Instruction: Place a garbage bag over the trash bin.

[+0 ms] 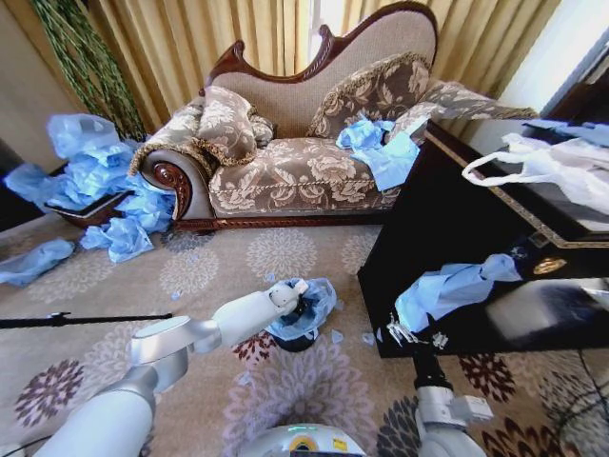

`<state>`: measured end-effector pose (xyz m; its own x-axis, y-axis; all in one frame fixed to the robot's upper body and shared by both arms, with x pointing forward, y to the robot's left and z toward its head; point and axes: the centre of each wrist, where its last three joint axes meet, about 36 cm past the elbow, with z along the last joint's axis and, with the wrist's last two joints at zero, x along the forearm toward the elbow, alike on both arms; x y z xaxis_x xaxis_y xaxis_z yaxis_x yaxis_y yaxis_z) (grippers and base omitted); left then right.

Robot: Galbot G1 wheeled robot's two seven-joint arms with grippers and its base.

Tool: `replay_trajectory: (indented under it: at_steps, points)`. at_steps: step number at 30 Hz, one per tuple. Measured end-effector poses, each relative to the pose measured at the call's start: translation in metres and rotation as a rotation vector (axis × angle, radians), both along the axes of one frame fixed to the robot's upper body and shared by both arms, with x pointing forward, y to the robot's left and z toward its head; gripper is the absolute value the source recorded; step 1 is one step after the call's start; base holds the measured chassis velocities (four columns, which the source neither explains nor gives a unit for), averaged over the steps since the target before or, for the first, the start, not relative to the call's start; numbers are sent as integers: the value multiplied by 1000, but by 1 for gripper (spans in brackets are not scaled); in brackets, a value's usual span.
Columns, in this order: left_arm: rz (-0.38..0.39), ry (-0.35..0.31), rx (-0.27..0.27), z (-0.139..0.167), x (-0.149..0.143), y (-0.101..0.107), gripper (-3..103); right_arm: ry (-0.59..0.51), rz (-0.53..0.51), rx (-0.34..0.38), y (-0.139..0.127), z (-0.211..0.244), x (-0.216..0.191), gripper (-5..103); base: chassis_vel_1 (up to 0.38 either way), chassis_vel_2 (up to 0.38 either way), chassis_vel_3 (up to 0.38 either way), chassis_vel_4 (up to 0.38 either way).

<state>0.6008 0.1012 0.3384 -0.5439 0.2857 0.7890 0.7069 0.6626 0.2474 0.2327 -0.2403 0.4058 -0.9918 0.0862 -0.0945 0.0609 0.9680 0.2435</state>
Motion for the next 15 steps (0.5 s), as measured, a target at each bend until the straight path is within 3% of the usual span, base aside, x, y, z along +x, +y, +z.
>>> replay_trajectory:
  at_steps: [4, 6, 13, 15]
  points:
    - [-34, 99, 2, 5, -30, 3, 0, -1, -3, 1, -1, 0, 1, 100, 0, 0, 0, 0]
    - [-44, 111, 27, 2, -36, 7, 0, -2, -7, 2, -2, -1, 1, 100, 0, 0, 0, 0]
    - [-16, 108, 103, -17, -34, 18, 0, -1, -19, 5, -4, -2, 2, 100, 0, 0, 0, 0]
    - [-8, 81, 144, -21, -23, 23, 0, 0, -25, 5, -6, -1, 1, 100, 0, 0, 0, 0]
